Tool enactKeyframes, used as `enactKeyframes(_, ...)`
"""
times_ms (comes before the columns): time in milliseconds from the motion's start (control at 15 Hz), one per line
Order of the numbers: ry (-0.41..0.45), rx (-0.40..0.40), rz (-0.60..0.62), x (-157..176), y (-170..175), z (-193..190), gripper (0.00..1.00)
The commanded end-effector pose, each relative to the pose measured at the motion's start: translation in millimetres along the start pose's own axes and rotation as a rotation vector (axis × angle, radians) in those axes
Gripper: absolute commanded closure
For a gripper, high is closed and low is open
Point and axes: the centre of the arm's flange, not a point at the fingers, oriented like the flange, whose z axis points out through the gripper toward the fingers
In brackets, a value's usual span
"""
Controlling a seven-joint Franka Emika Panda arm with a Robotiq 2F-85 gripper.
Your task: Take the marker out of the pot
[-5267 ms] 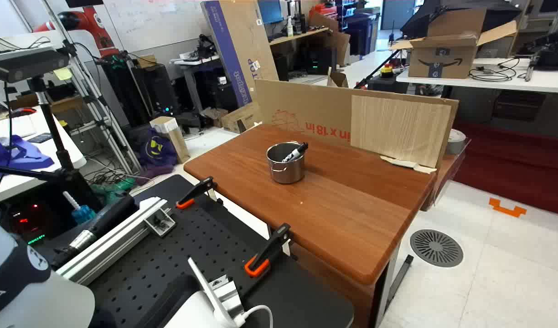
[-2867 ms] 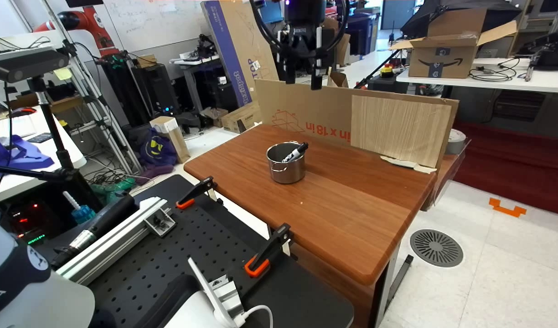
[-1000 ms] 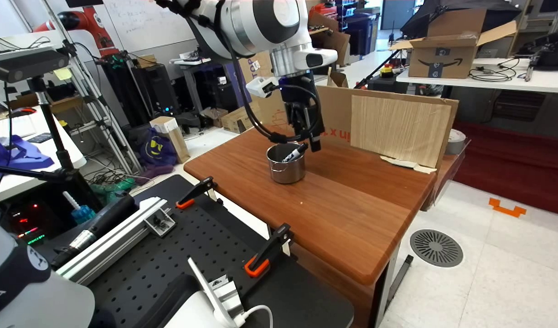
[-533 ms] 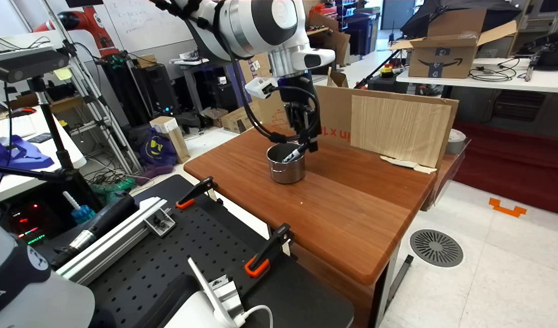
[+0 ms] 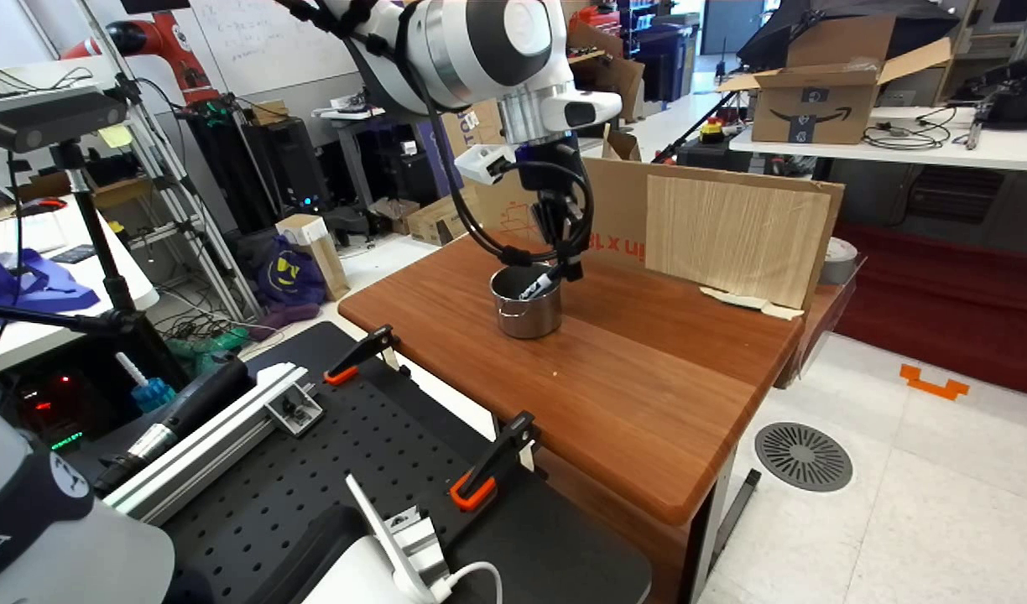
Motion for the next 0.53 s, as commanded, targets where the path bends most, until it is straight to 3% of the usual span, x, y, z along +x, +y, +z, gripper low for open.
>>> enactKeyframes(0, 0.022, -0.004, -0.017, 1.3, -1.1, 3.4, 0.96)
enactKeyframes(467, 0.028, 0.016, -0.024, 10.1, 12.8, -15.5, 0.96)
